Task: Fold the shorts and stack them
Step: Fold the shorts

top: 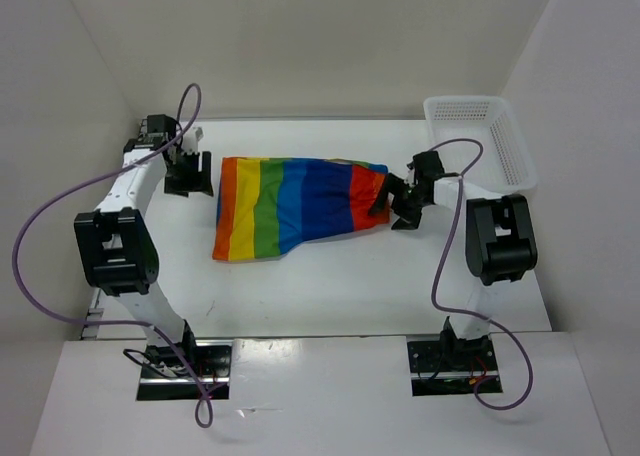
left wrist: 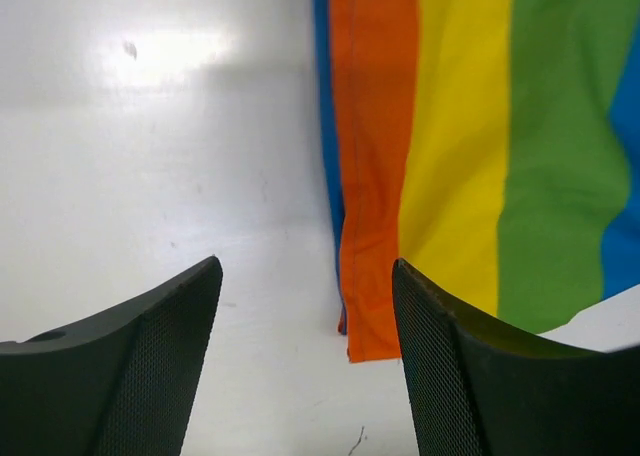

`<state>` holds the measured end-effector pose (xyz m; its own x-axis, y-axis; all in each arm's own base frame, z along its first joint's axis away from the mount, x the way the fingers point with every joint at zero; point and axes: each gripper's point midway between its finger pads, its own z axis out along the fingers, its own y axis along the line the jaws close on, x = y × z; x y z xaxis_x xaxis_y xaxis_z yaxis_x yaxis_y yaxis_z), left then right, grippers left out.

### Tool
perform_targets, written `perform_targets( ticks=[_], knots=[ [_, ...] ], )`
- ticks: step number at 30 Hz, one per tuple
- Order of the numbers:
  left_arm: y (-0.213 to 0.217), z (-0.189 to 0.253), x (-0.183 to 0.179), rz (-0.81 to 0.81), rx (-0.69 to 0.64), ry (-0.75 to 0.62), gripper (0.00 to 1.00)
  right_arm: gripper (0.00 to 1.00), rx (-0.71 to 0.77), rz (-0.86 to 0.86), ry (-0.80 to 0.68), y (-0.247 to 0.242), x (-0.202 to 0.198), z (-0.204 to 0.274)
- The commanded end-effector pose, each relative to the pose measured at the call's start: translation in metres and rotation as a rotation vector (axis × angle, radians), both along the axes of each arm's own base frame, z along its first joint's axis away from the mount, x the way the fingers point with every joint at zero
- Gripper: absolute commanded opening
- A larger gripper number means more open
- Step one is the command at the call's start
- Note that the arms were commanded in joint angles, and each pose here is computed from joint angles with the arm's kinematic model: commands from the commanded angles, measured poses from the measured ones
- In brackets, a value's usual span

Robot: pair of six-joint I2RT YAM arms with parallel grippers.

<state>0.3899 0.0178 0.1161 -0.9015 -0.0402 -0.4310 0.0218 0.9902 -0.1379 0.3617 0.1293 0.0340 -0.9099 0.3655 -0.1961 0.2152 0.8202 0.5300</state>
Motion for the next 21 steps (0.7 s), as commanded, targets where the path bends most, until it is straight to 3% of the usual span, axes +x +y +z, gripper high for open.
perform_targets(
  ticks=[1, 7, 10, 11, 15, 17, 21],
  knots=[
    [-0.032, 0.016, 0.023, -0.089, -0.017, -0.056, 0.76, 0.92, 0.032, -0.009, 0.005, 0.007, 0.013, -0.013],
    [-0.105, -0.008, 0.049, -0.257, -0.033, -0.047, 0.79, 0.75, 0.004, -0.054, 0.019, 0.003, 0.025, -0.025],
    [-0.121, -0.018, 0.063, -0.291, -0.062, -0.045, 0.81, 0.52, -0.016, -0.063, 0.026, 0.0, 0.025, -0.03],
    [-0.124, -0.02, 0.068, -0.296, -0.07, -0.053, 0.81, 0.35, -0.034, -0.073, 0.014, -0.003, 0.028, -0.031],
    [-0.133, -0.038, 0.088, -0.31, -0.079, -0.052, 0.81, 0.06, -0.099, -0.075, -0.021, -0.014, 0.038, -0.029],
    [-0.146, -0.04, 0.1, -0.329, -0.046, -0.084, 0.82, 0.0, -0.125, -0.041, -0.07, -0.016, 0.047, -0.019],
    [-0.171, -0.07, 0.115, -0.361, 0.026, -0.073, 0.85, 0.0, -0.217, 0.015, -0.219, -0.028, 0.072, 0.021]
  ],
)
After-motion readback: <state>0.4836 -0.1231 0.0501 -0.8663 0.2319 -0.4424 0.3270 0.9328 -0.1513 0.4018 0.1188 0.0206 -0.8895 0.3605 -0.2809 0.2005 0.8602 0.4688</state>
